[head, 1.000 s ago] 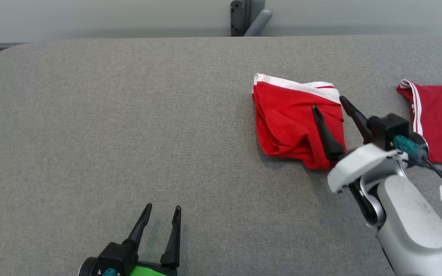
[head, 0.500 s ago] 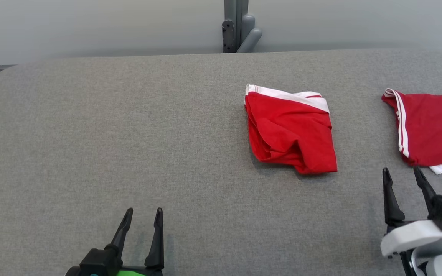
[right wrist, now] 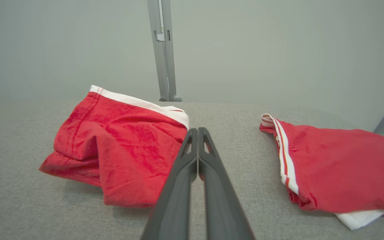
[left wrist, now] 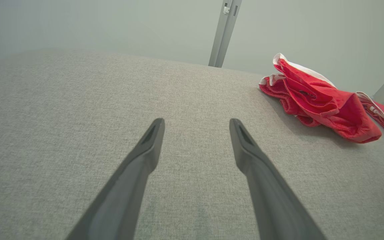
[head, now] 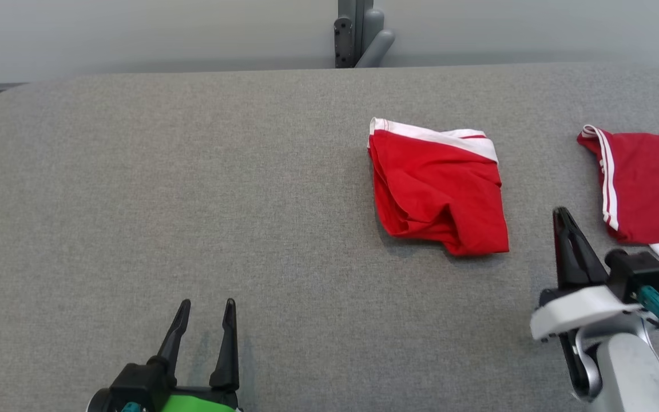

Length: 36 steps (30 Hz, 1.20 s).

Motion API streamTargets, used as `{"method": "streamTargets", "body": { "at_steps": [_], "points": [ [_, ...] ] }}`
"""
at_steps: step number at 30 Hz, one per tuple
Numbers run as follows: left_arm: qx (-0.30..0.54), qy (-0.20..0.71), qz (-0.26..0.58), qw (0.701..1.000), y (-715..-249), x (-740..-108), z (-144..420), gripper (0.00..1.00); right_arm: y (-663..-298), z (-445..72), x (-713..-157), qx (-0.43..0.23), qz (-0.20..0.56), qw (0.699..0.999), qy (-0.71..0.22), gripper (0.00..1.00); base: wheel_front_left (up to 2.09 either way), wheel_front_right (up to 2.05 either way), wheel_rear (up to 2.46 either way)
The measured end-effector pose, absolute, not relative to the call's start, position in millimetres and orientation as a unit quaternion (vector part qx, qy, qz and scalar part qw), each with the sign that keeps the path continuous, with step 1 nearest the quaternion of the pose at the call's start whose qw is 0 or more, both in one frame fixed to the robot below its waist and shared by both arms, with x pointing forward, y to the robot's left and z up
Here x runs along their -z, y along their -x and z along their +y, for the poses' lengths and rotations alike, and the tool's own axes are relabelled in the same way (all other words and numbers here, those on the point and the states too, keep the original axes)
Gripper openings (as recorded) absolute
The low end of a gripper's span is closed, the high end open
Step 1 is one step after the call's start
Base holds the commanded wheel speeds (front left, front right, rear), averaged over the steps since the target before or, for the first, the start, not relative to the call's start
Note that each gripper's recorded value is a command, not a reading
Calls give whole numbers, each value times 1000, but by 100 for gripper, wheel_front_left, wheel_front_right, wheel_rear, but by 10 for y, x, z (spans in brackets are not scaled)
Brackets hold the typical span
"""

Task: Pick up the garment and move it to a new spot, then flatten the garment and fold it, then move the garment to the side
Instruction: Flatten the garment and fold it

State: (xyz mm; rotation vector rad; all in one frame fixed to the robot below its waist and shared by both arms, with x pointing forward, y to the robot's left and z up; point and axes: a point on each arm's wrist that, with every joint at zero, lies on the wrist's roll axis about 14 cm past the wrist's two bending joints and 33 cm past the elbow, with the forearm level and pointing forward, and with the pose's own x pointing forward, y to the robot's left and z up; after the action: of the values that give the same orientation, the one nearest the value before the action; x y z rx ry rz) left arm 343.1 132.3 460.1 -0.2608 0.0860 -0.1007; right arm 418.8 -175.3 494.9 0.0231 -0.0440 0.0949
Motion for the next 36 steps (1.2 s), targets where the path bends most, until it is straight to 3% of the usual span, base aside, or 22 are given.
{"method": "streamTargets", "body": {
  "at_steps": [7, 15, 22, 36],
  "points": [
    [62, 131, 58, 988, -3588, -4495, 1270, 100, -4653, -1260, -4831, -118, -3, 993, 16, 0, 0, 0, 0],
    [47, 129, 80, 987, -3617, -4340, 1349, 100, -4866, -760, -4328, -199, 72, 975, 66, 0, 0, 0, 0],
    [32, 131, 88, 987, -3605, -4289, 1427, 100, -4836, -355, -4016, -266, 116, 952, 94, 0, 0, 0, 0],
    [24, 132, 82, 988, -3586, -4331, 1464, 100, -4697, 13, -4209, -315, 81, 942, 81, 0, 0, 0, 0]
  ]
}}
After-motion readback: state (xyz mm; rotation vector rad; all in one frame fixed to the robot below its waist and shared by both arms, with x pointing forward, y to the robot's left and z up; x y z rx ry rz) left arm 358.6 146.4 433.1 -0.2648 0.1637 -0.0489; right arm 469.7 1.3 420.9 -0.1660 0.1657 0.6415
